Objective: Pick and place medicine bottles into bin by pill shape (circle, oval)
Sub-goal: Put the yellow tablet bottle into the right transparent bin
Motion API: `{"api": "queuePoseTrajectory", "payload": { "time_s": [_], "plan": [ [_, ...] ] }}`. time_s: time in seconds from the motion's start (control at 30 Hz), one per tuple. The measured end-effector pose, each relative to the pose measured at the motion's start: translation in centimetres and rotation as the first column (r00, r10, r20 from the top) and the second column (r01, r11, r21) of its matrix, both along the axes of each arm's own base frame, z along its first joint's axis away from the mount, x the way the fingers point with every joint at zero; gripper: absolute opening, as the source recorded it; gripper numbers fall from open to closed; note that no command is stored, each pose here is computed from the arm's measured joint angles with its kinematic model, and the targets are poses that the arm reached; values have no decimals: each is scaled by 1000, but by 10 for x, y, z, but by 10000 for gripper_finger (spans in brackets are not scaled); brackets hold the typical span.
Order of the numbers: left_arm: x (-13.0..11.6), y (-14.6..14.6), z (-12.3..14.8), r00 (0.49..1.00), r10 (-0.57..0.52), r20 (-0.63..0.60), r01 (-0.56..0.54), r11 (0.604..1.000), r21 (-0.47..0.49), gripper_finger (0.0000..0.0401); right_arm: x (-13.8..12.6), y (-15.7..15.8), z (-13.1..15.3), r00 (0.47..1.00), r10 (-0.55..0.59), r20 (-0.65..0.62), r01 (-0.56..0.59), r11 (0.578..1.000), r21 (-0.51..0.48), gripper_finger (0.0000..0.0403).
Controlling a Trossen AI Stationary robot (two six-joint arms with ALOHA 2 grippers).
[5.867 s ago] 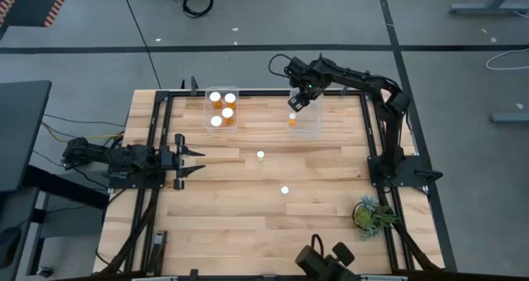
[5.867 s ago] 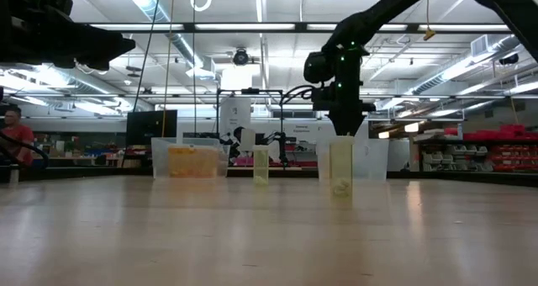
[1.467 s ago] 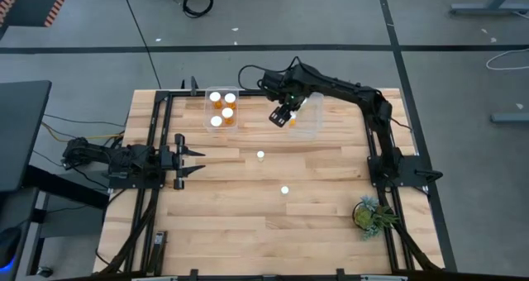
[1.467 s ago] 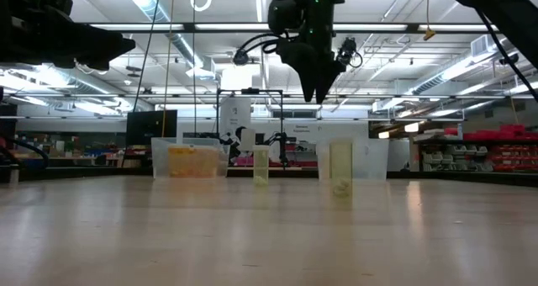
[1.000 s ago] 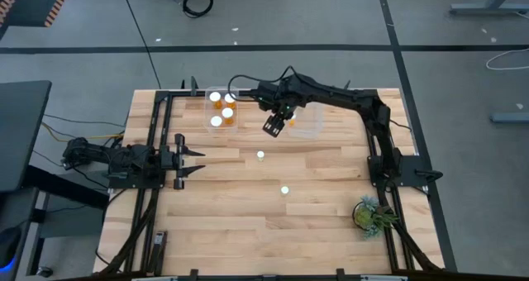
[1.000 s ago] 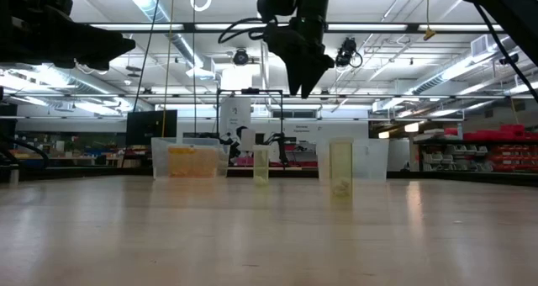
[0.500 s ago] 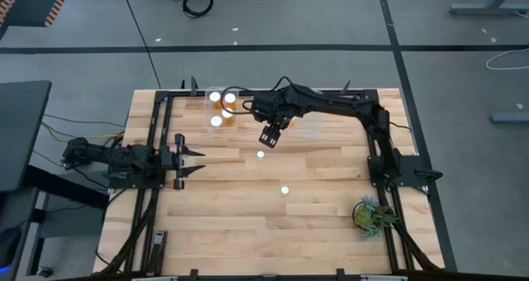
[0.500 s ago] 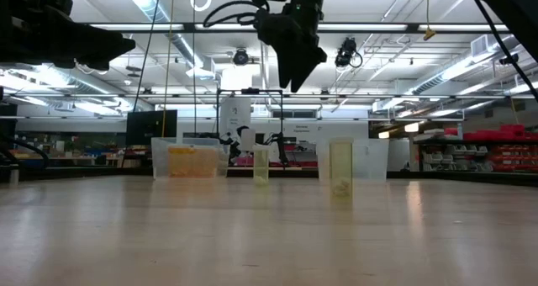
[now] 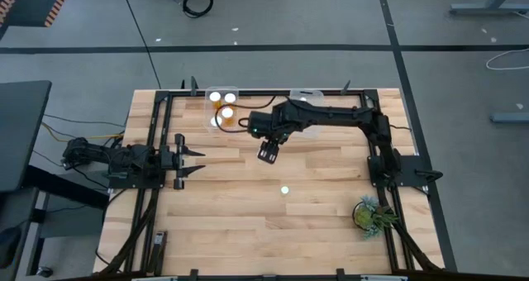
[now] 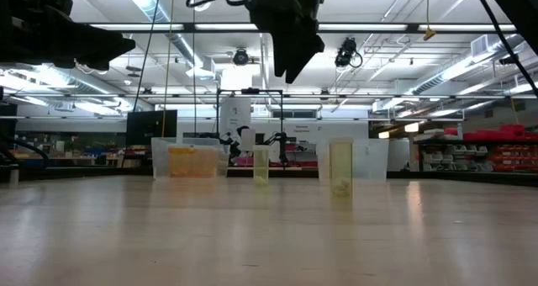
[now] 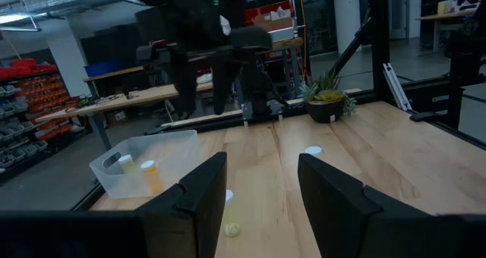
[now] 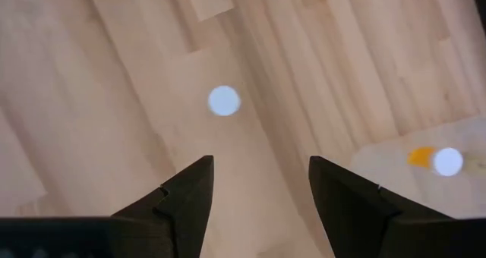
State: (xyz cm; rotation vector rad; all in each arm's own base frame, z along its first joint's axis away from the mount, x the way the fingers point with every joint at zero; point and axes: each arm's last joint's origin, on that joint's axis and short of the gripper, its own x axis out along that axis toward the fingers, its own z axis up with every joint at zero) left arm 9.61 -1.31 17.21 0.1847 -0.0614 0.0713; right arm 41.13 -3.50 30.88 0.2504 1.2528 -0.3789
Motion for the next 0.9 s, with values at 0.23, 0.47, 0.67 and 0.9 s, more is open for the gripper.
{"api": "queuePoseTrajectory", "payload": {
  "time_s": [0.23, 0.47, 0.67, 0.9],
  "plan": [
    [0, 0, 0, 1000, 0, 0, 0, 1000, 0, 172, 1, 27, 0, 1000, 26, 5, -26, 1000, 5, 223],
    [0, 0, 0, 1000, 0, 0, 0, 1000, 0, 172, 1, 51, 0, 999, 42, 11, -42, 999, 17, 223],
    [0, 0, 0, 1000, 0, 0, 0, 1000, 0, 172, 0, 72, 0, 998, 60, 14, -60, 998, 26, 223],
    [0, 0, 0, 1000, 0, 0, 0, 1000, 0, 172, -2, 90, 0, 997, 71, 18, -71, 997, 37, 223]
  ]
}}
